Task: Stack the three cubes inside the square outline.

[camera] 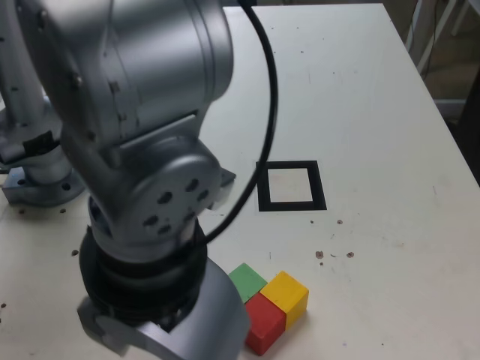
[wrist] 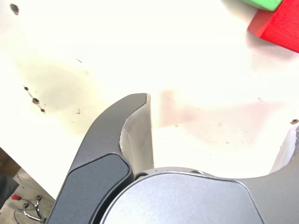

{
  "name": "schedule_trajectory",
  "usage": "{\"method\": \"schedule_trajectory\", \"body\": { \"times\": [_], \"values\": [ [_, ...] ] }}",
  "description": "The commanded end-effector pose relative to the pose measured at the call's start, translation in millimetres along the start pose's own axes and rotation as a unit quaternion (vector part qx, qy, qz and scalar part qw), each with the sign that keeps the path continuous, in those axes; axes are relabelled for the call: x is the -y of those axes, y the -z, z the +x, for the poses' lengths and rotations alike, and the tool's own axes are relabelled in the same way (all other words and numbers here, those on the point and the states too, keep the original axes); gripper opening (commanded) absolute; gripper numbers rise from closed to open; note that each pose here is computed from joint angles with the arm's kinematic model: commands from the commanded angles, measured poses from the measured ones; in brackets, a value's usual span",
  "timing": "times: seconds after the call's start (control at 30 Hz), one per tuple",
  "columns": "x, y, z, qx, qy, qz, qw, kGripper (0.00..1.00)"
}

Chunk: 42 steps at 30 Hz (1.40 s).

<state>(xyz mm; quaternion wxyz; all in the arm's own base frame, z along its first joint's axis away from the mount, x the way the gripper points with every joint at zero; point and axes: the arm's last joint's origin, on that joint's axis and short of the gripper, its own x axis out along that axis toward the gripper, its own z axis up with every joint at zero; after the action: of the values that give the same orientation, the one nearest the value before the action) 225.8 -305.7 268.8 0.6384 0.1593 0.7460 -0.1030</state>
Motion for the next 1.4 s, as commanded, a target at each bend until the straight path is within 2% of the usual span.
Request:
{"method": "schedule_trajectory", "body": {
  "times": [0.0, 0.2, 0.37, 0.57, 0.73, 1.0, 1.37],
  "values": [
    [6, -12, 7, -0.003, -0.003, 0.001, 1.0, 0.99],
    [8, -37, 14, 0.002, -0.004, 0.001, 1.0, 0.99],
    [-1, -50, 19, -0.001, -0.011, 0.01, 0.9999, 0.98],
    [-13, -50, 32, -0.024, -0.026, 0.011, 0.9993, 0.97],
    [-16, -50, 42, -0.039, -0.028, 0.012, 0.9988, 0.97],
    [-14, -54, 44, -0.028, -0.024, 0.014, 0.9992, 0.94],
    [-23, -60, 50, -0.028, -0.035, 0.019, 0.9988, 0.88]
  ]
}}
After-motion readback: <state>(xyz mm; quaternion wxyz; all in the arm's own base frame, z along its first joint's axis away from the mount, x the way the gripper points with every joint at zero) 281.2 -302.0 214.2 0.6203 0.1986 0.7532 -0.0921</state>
